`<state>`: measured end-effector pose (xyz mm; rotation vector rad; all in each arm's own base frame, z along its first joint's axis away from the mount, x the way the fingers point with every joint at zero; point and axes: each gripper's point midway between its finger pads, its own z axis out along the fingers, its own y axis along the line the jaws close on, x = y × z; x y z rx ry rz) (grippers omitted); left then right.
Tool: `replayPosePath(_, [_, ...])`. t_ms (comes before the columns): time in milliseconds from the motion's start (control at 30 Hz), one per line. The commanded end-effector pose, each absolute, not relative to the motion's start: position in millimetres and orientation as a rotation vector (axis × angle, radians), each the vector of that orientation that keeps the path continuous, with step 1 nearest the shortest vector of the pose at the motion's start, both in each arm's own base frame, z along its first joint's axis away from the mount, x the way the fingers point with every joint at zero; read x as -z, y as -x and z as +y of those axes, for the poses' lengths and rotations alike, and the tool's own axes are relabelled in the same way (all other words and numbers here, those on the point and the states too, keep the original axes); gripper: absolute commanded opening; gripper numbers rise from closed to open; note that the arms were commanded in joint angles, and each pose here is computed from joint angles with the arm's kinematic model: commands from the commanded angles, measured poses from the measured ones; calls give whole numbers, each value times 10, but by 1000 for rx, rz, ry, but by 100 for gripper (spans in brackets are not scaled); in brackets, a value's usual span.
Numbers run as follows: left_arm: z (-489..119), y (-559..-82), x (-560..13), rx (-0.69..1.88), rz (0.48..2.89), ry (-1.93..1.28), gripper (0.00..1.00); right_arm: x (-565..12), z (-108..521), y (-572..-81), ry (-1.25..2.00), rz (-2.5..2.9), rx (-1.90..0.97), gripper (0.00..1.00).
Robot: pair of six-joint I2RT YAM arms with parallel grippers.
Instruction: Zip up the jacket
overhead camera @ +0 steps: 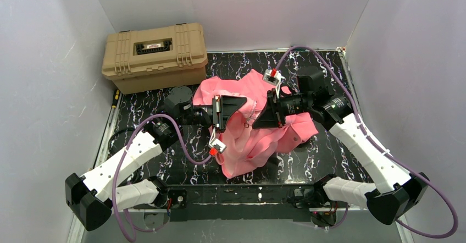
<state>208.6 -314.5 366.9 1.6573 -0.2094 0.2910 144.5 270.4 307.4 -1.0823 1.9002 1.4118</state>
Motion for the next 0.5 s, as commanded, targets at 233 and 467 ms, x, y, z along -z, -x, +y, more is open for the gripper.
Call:
replayPosePath(233, [-3076,-1959,-3849,-335,-282,-1633,0,-3322,2707,-1407,1106,1825,-1405,1])
replayPosePath(467, [-3078,-1991,-3951,-338,-262,-1620,0,-3206,2685,-1353,1112,1865,-1406,1])
